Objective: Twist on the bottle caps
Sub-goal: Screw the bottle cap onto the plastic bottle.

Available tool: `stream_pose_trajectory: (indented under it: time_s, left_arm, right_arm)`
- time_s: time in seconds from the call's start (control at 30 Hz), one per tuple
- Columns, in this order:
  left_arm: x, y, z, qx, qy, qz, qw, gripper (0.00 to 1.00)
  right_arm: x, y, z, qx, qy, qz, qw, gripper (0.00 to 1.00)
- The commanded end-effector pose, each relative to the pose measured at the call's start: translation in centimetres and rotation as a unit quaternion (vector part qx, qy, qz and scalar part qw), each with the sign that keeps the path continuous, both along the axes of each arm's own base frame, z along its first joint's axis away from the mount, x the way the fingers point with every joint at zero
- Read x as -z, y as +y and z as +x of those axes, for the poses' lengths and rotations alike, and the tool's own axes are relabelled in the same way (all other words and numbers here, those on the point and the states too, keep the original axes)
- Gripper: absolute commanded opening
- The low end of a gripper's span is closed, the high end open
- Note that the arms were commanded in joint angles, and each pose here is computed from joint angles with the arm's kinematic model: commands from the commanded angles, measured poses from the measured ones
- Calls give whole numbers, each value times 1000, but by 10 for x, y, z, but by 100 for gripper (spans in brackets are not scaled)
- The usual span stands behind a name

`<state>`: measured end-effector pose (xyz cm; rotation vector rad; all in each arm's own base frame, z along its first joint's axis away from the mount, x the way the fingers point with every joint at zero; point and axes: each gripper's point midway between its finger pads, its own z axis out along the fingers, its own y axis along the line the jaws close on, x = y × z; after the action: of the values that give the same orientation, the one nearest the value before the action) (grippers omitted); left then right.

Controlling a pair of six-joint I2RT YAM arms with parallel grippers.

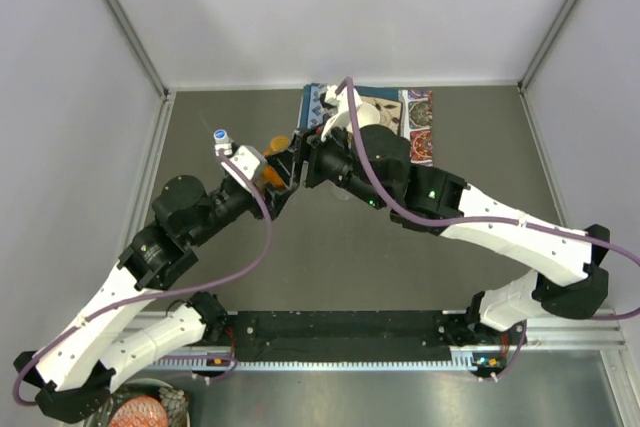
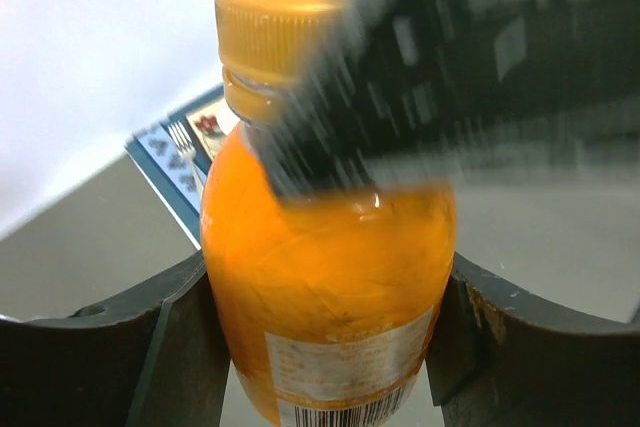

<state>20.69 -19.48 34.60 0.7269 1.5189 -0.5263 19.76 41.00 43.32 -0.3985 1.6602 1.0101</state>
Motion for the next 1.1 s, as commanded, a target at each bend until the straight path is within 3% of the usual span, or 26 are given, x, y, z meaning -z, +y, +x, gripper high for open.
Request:
stream_pose_trajectory:
  time_s: [0.0, 0.03, 0.23, 0.43, 0.47, 0.53, 0.57, 0.6, 0.73, 0.87, 1.07]
  left_arm:
    - [-81, 10, 7, -31, -117, -88, 989, 0]
    - [-80, 10, 7, -29, -115, -89, 989, 0]
    - [-73, -7, -10, 37, -104, -92, 990, 0]
    - [-67, -25, -38, 129, -85, -100, 983, 0]
    - [-63, -32, -47, 160, -77, -100, 979, 0]
    - [-62, -46, -79, 255, -56, -111, 959, 0]
    - [-61, -51, -91, 294, -50, -112, 948, 0]
    - [-57, -55, -116, 363, -40, -107, 925, 0]
    - [-56, -57, -151, 460, -1, -108, 881, 0]
    - [-54, -56, -163, 498, 9, -99, 861, 0]
    - [-54, -57, -165, 506, 9, -96, 857, 0]
  right_arm:
    - [20, -6, -12, 6, 14, -55, 998, 63]
    - [12, -11, -14, 0, 1, -52, 999, 69]
    - [-21, -30, -33, -47, -63, -34, 996, 85]
    - [-69, -71, -57, -107, -169, -13, 980, 86]
    - [-76, -71, -75, -164, -190, -3, 968, 86]
    - [-90, -83, -83, -199, -237, 12, 951, 86]
    - [-90, -83, -103, -256, -258, 18, 932, 86]
    - [-90, -86, -110, -277, -272, 22, 921, 86]
    - [-93, -86, -124, -344, -302, 33, 888, 87]
    - [-90, -76, -136, -416, -298, 46, 858, 89]
    - [-89, -59, -144, -475, -285, 62, 830, 89]
